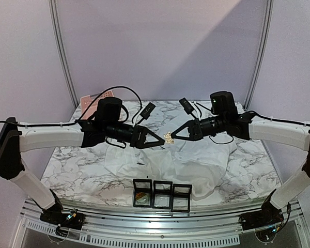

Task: Remove the brooch from the garment
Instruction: Pass from the right arm to the left

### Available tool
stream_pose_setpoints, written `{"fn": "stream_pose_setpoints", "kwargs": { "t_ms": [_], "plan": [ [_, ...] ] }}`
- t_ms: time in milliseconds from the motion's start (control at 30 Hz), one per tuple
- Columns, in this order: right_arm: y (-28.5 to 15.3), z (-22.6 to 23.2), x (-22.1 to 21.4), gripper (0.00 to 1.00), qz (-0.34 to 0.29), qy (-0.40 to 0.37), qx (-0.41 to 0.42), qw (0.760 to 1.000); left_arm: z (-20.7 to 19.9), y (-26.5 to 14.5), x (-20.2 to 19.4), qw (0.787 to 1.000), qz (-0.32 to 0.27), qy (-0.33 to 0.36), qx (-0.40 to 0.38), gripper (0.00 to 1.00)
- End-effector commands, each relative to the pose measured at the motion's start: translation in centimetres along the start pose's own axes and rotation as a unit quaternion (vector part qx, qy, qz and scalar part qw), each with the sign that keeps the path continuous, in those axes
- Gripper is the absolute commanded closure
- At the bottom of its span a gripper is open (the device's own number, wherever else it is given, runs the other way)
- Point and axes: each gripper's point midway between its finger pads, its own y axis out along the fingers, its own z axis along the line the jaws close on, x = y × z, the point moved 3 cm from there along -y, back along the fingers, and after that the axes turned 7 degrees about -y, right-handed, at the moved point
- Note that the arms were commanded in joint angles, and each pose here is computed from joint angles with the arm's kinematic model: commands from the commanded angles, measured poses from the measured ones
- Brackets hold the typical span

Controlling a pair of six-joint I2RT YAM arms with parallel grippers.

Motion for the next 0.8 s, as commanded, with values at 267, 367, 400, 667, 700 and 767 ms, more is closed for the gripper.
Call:
{"fn": "stream_pose_setpoints", "kwargs": {
  "t_ms": [267,367,400,667,700,767],
  "plan": [
    [0.88,1.15,0.92,1.00,0.009,-0.026,0.025,0.999,0.37,1.08,-0.97,0.999,0.017,-0.020,-0.019,0.74],
    [1.03,1.01,0.84,1.00,0.011,-0.026,0.025,0.999,0.18,1.08,-0.87,0.999,0.016,-0.022,-0.024,0.74],
    [1.10,0.96,0.80,1.00,0.012,-0.026,0.024,0.999,0.14,1.07,-0.85,0.999,0.016,-0.022,-0.025,0.74],
    [1.41,1.26,0.62,1.00,0.020,-0.029,0.030,0.999,0.22,1.04,-0.74,0.999,0.013,-0.024,-0.025,0.78],
    [1.42,1.28,0.58,1.00,0.020,-0.030,0.030,0.999,0.24,1.06,-0.77,0.999,0.013,-0.025,-0.025,0.80],
    [1.42,1.48,0.60,1.00,0.021,-0.031,0.034,0.999,0.30,1.09,-0.78,0.999,0.014,-0.028,-0.025,0.82]
  ]
}}
